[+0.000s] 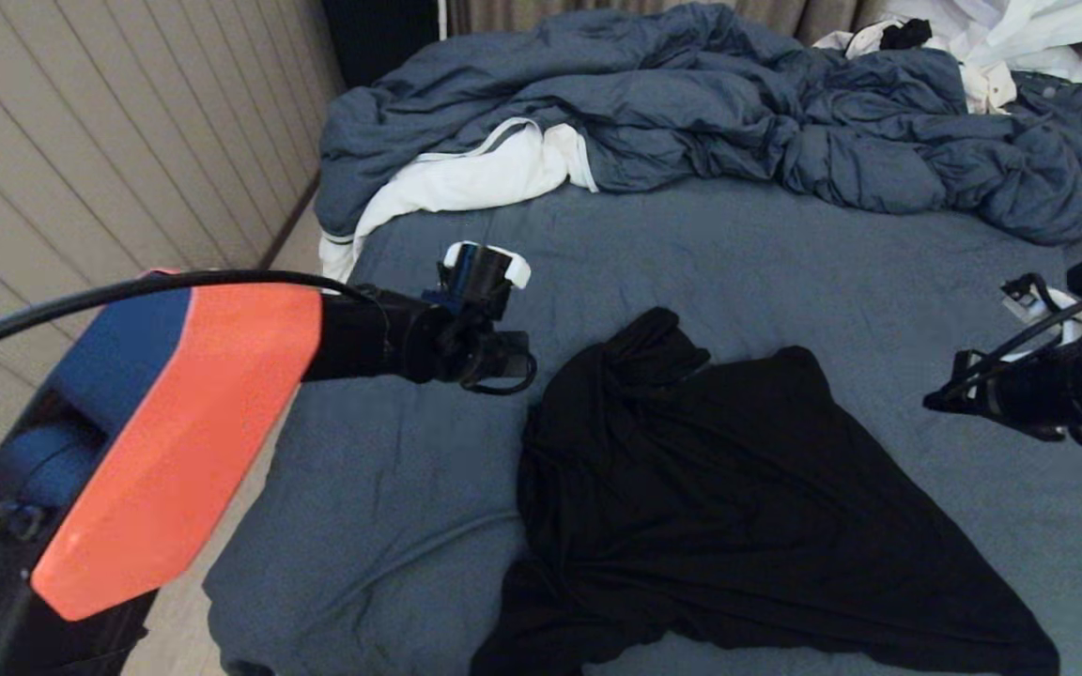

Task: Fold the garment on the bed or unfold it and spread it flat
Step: Unford the black T-shirt

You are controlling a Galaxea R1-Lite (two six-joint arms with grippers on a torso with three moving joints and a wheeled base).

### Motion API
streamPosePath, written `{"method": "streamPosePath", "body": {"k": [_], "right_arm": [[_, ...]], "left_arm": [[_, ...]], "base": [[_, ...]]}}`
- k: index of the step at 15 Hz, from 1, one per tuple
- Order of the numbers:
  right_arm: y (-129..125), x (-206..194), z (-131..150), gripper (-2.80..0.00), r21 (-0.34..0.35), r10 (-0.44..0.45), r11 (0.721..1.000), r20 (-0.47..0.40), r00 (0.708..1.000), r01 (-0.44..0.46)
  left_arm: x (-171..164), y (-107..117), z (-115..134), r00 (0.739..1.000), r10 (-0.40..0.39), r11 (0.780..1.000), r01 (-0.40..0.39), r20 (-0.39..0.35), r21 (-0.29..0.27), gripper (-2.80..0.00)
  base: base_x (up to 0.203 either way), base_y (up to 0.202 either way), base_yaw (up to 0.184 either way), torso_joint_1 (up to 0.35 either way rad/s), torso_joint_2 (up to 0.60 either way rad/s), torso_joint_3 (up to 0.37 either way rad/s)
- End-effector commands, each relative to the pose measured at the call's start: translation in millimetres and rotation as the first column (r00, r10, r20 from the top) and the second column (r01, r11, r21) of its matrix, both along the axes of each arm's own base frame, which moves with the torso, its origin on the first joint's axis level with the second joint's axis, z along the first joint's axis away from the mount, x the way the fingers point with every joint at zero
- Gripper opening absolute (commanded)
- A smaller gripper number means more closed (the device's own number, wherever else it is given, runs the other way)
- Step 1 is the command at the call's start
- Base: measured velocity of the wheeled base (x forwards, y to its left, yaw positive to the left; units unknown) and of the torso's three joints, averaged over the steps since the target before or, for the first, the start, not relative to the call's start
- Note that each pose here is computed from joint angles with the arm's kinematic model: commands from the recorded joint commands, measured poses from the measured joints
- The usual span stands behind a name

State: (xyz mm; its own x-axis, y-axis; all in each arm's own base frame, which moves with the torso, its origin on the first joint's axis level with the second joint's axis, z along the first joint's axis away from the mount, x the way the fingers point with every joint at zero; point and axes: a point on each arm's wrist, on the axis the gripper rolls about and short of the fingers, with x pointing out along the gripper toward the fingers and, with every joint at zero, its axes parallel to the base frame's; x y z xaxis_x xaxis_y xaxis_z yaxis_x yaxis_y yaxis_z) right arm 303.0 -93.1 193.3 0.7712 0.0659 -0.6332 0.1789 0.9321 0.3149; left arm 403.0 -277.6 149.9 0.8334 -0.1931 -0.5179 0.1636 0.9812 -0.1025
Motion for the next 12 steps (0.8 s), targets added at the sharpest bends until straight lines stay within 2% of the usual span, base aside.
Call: {"method": "streamPosePath", "body": {"k": [1,3,6,9,12], "right_arm": [[21.0,-1.9,15.5,-2.80,0.003,0.047,0.999,0.044,0.998,-0.047],[43.2,0.9,20.0,-2.80,-0.010,0.101,0.995,0.055,0.993,-0.101],[68.1,23.5,21.9,-2.80,-0.084,0.097,0.992,0.056,0.994,-0.092],[96.7,66.7,2.5,-2.80,-0.158,0.080,0.985,0.025,0.996,-0.075],[117.5,119.6,-16.9,-2.80,-0.207,0.026,0.978,0.048,0.999,-0.015]], "left_arm": [[8.7,0.4,-30.3,0.997,0.049,0.999,-0.049,-0.060,0.001,-2.80],[2.9,8.0,-16.9,0.994,0.080,0.996,-0.083,-0.076,-0.032,-2.80],[-25.6,29.8,2.8,0.985,0.114,0.992,-0.121,-0.129,-0.044,-2.80],[-67.2,70.6,20.8,0.976,0.147,0.986,-0.157,-0.161,-0.053,-2.80],[-123.6,112.4,43.0,0.979,0.159,0.981,-0.171,-0.126,-0.089,-2.80]], "base": [[0.000,0.000,0.000,0.000,0.00,0.000],[0.000,0.000,0.000,0.000,0.00,0.000],[0.000,0.000,0.000,0.000,0.00,0.000],[0.000,0.000,0.000,0.000,0.00,0.000],[0.000,0.000,0.000,0.000,0.00,0.000]]}}
